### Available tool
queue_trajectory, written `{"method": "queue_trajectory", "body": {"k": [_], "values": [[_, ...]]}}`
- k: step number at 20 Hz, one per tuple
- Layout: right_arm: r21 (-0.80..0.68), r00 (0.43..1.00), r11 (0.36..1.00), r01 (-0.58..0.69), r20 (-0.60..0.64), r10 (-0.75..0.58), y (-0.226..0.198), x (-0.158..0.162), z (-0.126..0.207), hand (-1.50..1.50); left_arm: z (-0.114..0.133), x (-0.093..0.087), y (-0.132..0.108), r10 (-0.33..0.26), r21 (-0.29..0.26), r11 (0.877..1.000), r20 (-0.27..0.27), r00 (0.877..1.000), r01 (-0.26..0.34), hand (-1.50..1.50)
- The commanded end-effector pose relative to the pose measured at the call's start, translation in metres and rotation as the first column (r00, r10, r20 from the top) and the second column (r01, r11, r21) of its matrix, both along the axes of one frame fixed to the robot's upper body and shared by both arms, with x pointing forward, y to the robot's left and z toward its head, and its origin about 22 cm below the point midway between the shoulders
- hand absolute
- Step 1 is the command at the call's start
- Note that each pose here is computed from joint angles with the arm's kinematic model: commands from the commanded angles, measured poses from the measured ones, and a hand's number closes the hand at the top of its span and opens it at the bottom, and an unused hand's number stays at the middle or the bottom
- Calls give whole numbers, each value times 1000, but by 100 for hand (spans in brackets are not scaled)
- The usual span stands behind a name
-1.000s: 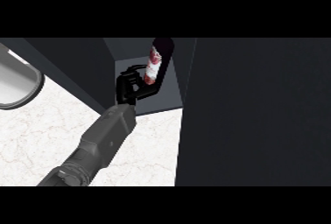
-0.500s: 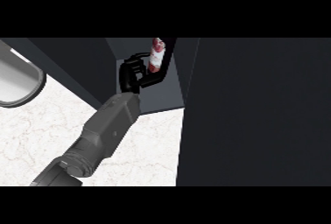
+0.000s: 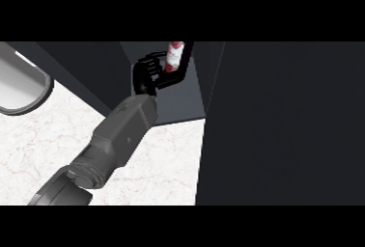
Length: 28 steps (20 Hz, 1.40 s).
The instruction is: Pick up the wine, place it into the cabinet and close the cabinet
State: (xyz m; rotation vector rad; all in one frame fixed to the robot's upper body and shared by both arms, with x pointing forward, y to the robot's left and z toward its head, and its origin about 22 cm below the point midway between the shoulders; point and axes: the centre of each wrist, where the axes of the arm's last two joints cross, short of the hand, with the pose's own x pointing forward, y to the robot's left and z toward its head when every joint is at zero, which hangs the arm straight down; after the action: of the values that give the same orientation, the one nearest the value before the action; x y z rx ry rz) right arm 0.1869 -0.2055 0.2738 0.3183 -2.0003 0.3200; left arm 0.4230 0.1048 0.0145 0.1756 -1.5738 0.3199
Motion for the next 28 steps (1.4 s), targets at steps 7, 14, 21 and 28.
{"method": "queue_trajectory", "body": {"k": [7, 14, 21, 28], "values": [[-23, 1000, 1000, -8, 0, 8, -2, -5, 0, -150, 9, 9, 19, 44, 223, 974, 8, 999, -45, 150], [2, 1000, 1000, -9, 20, 9, -2, -5, 0, -150, 4, 10, 49, 121, 417, 900, 38, 992, -126, 150], [-13, 999, 999, -35, 17, 35, 0, -5, 3, -150, -5, 6, 66, 199, 478, 861, 1, 980, -175, 150], [-27, 998, 998, -49, 24, 49, 4, -2, 2, -150, -4, 6, 72, 139, 475, 873, -27, 990, -110, -150]]}}
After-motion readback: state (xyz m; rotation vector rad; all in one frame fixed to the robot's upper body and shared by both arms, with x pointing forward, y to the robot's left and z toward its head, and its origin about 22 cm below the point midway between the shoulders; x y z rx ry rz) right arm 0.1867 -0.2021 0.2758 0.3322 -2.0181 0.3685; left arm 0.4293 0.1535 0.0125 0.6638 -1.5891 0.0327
